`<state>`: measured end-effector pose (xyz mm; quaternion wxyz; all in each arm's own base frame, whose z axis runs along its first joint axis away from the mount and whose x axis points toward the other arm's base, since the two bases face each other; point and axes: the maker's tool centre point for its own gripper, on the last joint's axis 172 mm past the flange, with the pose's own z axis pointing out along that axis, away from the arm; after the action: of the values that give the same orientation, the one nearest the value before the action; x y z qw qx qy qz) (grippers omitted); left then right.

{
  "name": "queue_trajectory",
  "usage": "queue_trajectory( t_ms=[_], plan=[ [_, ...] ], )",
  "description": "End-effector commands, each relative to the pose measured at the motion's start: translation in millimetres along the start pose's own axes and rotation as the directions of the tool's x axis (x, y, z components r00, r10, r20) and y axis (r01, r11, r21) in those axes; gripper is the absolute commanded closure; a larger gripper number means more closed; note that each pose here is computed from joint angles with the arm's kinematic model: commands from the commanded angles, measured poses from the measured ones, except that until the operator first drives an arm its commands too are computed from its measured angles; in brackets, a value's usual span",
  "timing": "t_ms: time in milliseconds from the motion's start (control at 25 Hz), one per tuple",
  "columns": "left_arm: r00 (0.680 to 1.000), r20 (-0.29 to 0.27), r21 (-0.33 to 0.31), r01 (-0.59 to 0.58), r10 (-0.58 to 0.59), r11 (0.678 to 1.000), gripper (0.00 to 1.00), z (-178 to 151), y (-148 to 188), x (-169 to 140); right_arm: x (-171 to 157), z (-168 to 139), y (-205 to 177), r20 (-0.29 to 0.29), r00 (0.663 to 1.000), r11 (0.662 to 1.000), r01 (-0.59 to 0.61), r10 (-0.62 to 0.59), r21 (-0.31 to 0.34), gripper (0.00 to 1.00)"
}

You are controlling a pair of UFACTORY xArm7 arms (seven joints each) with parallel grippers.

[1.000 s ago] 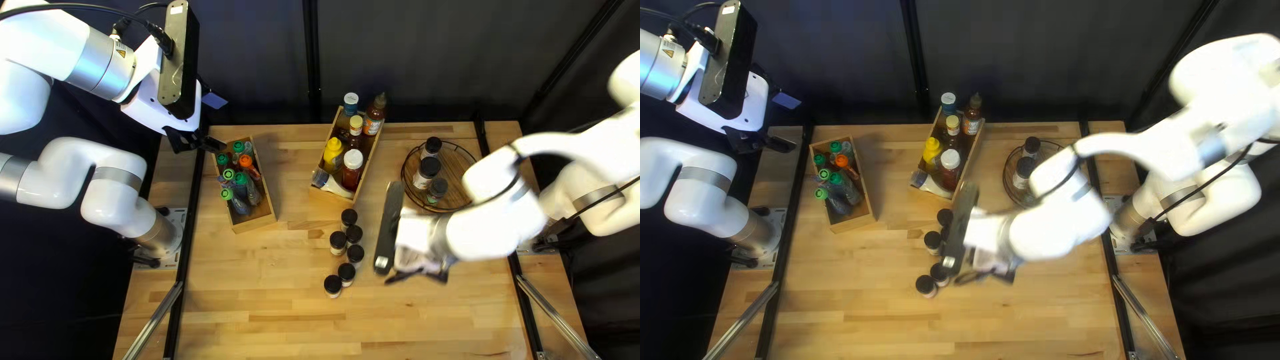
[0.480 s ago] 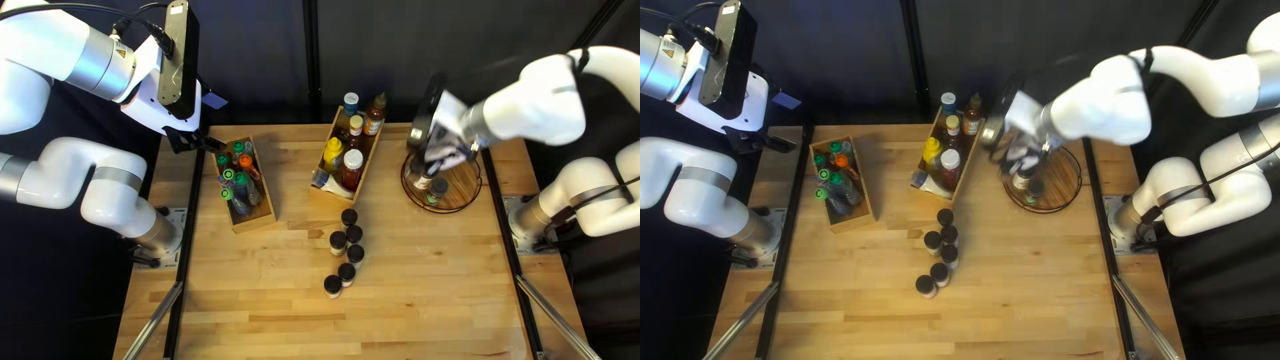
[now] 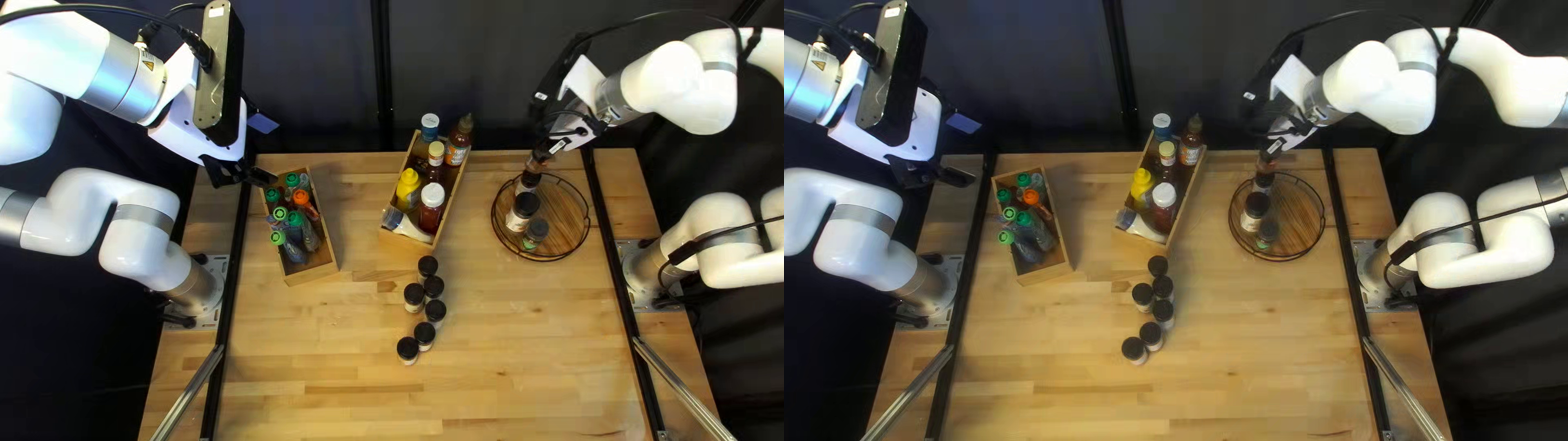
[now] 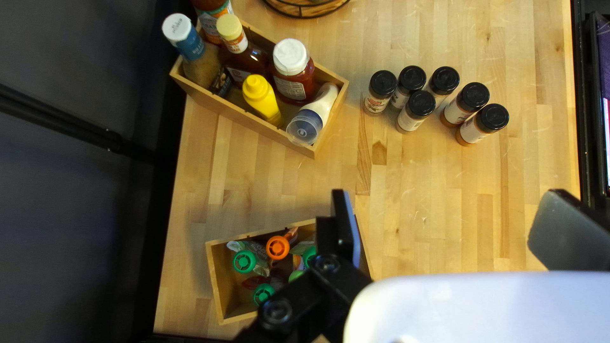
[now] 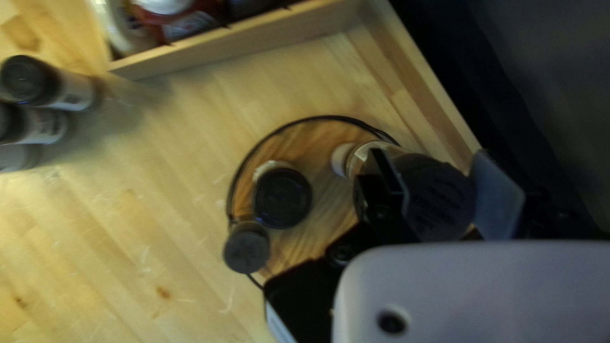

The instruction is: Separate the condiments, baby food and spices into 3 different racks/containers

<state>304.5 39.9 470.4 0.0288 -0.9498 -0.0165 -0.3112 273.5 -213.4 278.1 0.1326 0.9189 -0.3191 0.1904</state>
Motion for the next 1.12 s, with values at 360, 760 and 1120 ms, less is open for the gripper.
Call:
queue_trajectory(
  t_ms=[360,760,1120],
  plan=[
    [1.000,0.000,0.000,0.000,0.000,1.000,0.00,0,0,0,-52,50,36,0.030,0.994,0.993,-0.109,0.110,-0.038,1.00],
    [1.000,0.000,0.000,0.000,0.000,1.000,0.00,0,0,0,-77,81,47,0.039,0.987,0.988,-0.153,0.155,-0.033,1.00],
    [1.000,0.000,0.000,0.000,0.000,1.000,0.00,0,0,0,-89,108,50,0.052,0.982,0.983,-0.179,0.181,-0.028,1.00]
  ],
)
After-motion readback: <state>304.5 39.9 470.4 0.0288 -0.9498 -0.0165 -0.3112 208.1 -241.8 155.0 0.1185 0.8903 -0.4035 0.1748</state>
